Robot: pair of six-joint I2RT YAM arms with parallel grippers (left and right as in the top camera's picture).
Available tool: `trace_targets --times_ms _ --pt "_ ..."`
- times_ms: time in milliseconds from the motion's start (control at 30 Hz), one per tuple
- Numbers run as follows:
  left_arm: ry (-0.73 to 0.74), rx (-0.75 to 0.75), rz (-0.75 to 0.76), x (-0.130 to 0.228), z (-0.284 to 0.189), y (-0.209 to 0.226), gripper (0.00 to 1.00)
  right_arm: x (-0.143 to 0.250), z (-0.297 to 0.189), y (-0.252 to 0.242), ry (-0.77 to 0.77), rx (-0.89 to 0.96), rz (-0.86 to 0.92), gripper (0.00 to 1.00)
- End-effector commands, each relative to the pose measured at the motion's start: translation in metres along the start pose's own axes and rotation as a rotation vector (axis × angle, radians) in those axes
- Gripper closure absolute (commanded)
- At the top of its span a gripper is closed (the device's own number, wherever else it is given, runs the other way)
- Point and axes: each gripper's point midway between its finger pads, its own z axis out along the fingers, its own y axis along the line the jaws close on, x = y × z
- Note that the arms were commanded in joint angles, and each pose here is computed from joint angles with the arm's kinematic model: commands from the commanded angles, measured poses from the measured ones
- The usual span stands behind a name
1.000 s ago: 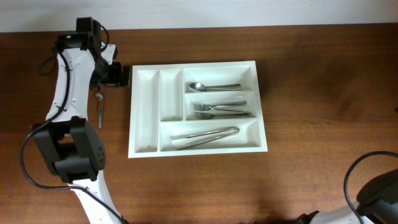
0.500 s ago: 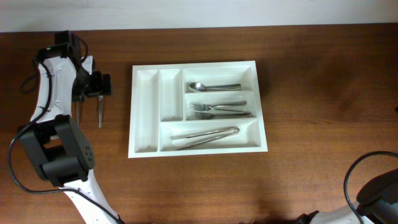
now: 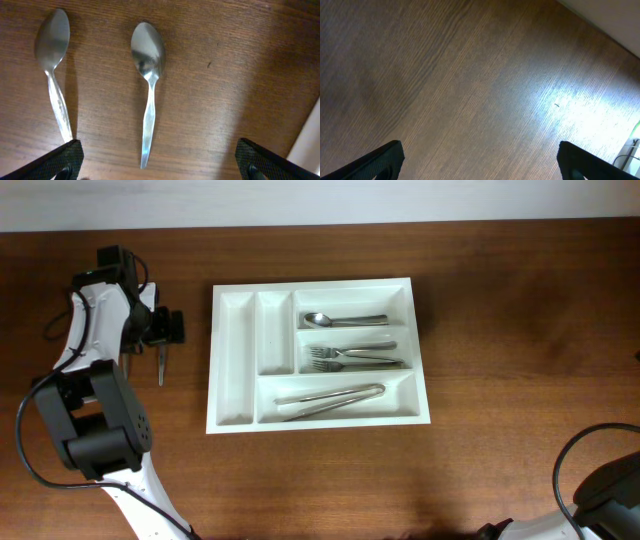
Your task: Pack container
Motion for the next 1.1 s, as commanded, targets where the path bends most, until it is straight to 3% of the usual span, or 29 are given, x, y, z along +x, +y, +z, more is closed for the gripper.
trace_targets --times_ms 0,467,1067 --pt "-0.020 -0.005 0.032 0.000 -0.004 0.001 0.01 0.002 0.002 -0.002 0.006 0.007 0.005 0.01" --pt "0.034 -0.001 0.058 0.006 0.030 0.000 0.01 0.002 0.003 -0.002 0.007 0.007 0.005 0.01" --pt "0.073 0.000 0.020 0.013 0.042 0.001 0.01 0.002 0.003 -0.002 0.007 0.007 0.005 0.01"
